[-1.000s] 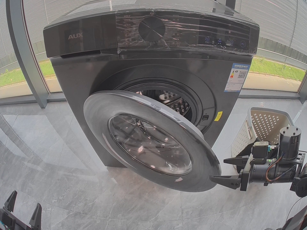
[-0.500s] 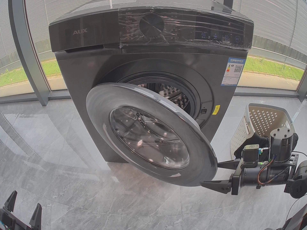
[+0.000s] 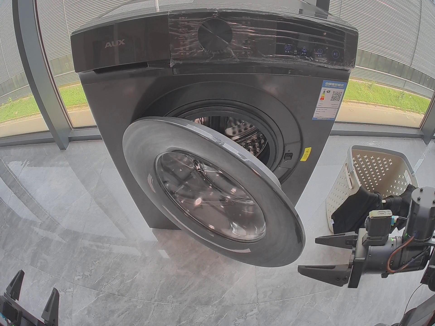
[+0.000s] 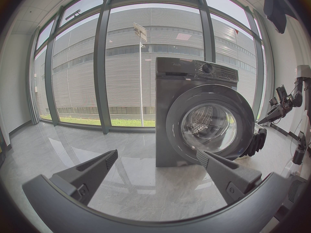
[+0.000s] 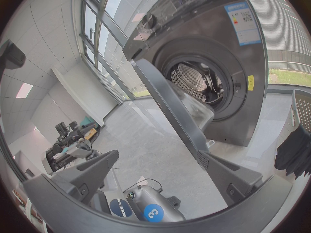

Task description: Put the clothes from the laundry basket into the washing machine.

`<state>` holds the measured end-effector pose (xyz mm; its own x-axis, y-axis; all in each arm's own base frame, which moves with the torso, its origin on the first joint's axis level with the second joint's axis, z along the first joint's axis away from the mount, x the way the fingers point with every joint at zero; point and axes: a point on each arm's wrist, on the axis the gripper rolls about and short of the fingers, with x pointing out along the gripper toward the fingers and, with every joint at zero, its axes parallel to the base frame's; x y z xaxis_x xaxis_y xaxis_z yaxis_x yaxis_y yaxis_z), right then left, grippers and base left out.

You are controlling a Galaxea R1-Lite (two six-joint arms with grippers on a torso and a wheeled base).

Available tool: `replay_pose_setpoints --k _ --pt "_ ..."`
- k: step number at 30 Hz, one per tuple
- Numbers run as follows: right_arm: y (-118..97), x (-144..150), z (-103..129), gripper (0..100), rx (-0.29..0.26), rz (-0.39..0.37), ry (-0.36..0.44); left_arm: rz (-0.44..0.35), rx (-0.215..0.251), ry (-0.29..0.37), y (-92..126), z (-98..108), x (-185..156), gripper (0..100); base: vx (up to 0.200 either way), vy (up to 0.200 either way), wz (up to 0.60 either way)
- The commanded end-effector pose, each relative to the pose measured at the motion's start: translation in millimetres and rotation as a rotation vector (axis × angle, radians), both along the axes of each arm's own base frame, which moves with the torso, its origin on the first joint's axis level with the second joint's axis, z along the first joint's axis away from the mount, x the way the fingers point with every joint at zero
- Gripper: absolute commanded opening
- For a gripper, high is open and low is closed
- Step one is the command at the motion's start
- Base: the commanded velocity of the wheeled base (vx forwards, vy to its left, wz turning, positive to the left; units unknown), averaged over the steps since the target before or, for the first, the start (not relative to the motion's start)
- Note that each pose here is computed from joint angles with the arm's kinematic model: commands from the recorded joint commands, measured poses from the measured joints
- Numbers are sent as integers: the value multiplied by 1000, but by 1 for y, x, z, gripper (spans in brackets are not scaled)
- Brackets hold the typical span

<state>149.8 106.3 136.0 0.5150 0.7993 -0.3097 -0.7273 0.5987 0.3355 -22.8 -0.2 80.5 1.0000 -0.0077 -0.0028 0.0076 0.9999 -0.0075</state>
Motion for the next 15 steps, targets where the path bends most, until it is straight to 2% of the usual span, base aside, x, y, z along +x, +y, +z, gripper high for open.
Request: replay_pose_setpoints --k 1,2,3,5,9,15 --pt "-11 -7 12 100 47 -49 -38 0 0 -1 0 -5 0 100 0 0 0" --pt "-14 4 7 100 14 -110 -29 0 0 -1 0 -5 0 100 0 0 0" --pt "-12 16 1 100 -26 -140 -29 0 0 -1 0 -5 0 100 0 0 0" --pt "-7 24 -4 100 -55 -131 -22 0 0 -1 0 -5 0 100 0 0 0" --pt "5 36 -14 100 -82 -103 17 0 -3 -1 0 -5 0 100 0 0 0" --pt "23 38 -22 100 -76 -38 6 0 -3 -1 0 -5 0 100 0 0 0"
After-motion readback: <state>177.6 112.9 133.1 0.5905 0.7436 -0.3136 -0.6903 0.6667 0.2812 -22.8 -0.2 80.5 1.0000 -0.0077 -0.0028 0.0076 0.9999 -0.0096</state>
